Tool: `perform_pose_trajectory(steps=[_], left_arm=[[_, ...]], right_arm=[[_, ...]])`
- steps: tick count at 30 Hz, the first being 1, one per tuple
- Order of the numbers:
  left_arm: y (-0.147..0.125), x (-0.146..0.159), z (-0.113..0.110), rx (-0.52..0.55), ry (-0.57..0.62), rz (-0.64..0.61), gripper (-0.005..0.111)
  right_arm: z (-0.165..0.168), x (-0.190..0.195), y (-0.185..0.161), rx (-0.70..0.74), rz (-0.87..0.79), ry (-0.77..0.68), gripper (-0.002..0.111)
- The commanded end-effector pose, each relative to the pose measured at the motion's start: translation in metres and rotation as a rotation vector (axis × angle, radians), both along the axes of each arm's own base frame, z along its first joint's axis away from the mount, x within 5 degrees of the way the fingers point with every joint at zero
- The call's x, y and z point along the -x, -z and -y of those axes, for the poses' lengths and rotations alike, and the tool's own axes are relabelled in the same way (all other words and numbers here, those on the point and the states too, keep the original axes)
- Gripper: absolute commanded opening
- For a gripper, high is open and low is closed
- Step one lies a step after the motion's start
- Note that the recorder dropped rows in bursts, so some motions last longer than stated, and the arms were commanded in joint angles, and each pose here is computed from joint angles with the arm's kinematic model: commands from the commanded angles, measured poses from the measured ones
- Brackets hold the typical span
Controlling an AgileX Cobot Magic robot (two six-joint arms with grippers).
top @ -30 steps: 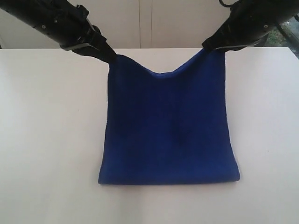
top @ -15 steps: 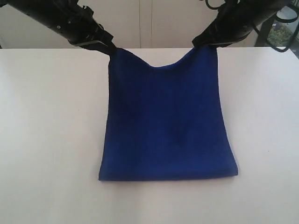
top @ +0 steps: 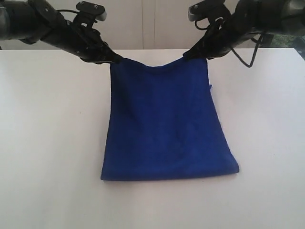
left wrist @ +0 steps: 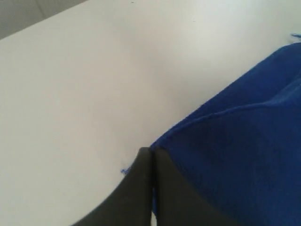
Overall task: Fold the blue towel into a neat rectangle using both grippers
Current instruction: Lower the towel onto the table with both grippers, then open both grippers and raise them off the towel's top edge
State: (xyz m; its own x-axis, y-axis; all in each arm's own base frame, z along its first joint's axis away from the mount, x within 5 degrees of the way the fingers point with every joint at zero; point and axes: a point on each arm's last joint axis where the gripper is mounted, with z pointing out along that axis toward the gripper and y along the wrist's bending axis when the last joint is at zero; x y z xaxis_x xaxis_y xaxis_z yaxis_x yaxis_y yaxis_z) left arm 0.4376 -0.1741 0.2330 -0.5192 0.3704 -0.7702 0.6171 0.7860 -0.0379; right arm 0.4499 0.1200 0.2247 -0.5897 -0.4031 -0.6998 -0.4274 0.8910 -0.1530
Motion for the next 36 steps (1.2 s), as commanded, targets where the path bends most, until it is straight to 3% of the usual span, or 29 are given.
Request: perform_pose_trajectory(steps=[1,7,16,36], left_arm=[[0.018,-0.013,-0.002,0.012,-0.068,0.027,0.0],[0.048,-0.021,0.003,-0.011,-0.092,0.012,0.0],[0.055,-0.024,0.019,-0.014,-0.082,0.043,0.0],[0.066,-0.028,0.018,-0.024,-0.104,0.051,0.0]], right_arm=[[0.001,-0.013,0.02,-0.011,0.033,0.019,0.0],[-0.001,-0.023,0.047,-0.003,0.059,0.017,0.0],[0.0,-0.025,0.061,0.036,0.048,-0.004,0.0],[0.017,-0.032,0.065,0.035,0.071,0.034,0.0]])
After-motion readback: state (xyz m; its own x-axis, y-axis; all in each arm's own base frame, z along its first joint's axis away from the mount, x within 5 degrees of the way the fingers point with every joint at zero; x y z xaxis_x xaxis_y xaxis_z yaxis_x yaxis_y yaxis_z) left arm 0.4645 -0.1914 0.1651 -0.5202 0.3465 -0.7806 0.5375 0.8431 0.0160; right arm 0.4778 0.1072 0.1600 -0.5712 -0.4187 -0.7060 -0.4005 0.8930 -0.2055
